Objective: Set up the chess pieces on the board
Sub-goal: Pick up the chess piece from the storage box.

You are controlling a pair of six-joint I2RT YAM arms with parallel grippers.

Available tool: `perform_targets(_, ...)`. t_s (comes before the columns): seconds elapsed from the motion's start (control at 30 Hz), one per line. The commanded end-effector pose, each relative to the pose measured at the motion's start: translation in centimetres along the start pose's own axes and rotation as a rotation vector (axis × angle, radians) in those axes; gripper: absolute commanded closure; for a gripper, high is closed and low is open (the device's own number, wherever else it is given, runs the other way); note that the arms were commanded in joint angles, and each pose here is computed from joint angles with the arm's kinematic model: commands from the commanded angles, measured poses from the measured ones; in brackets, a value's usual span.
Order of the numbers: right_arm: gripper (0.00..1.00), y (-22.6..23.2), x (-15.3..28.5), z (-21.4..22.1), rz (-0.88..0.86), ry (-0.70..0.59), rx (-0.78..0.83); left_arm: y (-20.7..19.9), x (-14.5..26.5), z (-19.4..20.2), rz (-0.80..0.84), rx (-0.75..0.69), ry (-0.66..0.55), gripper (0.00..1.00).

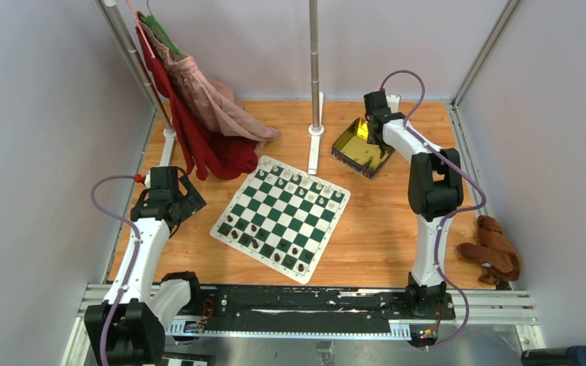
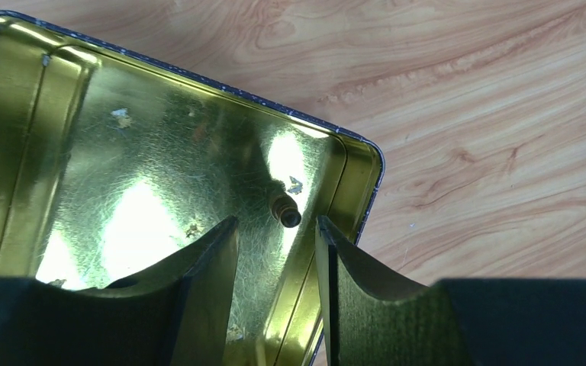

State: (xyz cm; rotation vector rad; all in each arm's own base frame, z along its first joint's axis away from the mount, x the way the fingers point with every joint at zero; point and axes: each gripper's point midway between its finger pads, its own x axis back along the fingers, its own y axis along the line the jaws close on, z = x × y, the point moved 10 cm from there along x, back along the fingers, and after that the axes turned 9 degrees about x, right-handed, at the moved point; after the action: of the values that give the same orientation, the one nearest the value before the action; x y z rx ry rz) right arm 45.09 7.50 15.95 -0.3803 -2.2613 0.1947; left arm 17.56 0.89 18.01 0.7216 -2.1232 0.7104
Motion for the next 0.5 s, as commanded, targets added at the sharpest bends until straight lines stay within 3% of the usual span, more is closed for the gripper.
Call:
perform_targets(0.0,0.54,-0.5,-0.9,-0.1,0.012,0.026,-0.024,-0.5,0.1,-0.7,0.010,-0.009,-0.037,0.00)
perform_targets(0.47,0.55,-0.5,-2.3,0.8,-0.001,0.070,-0.037,-0.3,-0.1,-0.6,-0.001,-0.008,-0.037,0.00)
